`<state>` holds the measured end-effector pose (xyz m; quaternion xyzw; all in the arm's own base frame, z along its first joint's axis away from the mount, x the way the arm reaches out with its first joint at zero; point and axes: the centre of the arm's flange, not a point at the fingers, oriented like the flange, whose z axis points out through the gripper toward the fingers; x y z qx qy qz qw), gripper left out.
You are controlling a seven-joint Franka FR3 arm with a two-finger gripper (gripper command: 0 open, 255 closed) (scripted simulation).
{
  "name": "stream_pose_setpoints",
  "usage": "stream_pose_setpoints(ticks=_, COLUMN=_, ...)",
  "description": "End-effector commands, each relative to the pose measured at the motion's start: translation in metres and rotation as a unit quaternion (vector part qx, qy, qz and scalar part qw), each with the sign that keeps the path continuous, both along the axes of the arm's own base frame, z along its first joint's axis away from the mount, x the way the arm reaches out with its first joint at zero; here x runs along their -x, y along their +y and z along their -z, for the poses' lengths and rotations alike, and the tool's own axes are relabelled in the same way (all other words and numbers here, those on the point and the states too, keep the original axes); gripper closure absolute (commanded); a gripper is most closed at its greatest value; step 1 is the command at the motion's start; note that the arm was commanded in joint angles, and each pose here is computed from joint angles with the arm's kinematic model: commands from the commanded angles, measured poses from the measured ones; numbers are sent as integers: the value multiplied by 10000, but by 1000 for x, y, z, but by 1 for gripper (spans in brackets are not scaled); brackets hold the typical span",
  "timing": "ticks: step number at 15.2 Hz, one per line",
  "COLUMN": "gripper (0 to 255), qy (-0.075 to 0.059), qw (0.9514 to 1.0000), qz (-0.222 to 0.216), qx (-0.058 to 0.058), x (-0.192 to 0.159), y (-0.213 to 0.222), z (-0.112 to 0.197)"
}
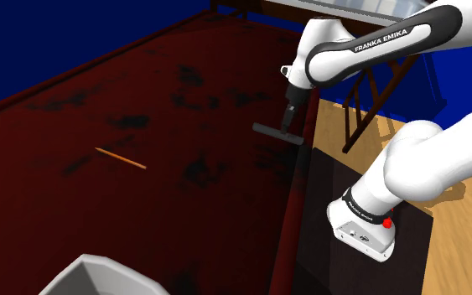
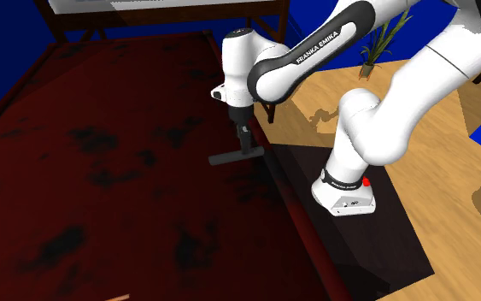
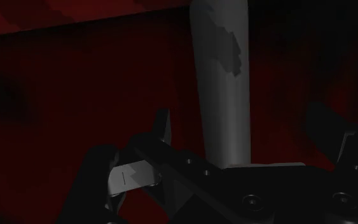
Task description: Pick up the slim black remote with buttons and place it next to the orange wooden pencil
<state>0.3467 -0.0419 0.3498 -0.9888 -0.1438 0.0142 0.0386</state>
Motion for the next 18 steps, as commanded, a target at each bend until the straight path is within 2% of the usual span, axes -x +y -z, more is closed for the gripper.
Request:
stream_pose_setpoints(ticks=1, gripper=0, qy=-12, qw=10000, qz=-17, qx=-5, x=-1, y=0, z=11)
stream_pose_setpoints(ticks=5, gripper=0, qy=-12, qw=10000, qz=-17, qx=-5, x=0, y=2, z=35)
stream_pose_setpoints(ticks=13, gripper=0, qy=-12, qw=10000, qz=-17, qx=-5, x=0, y=2, z=35)
stream_pose_setpoints(ticks=14, gripper=255, qy=-12, qw=10000, qz=-17, qx=-5, x=0, y=2, z=35)
stream_pose_setpoints(ticks=18, gripper=255, qy=-12, qw=10000, qz=-18, qx=-5, x=0, y=2, z=35)
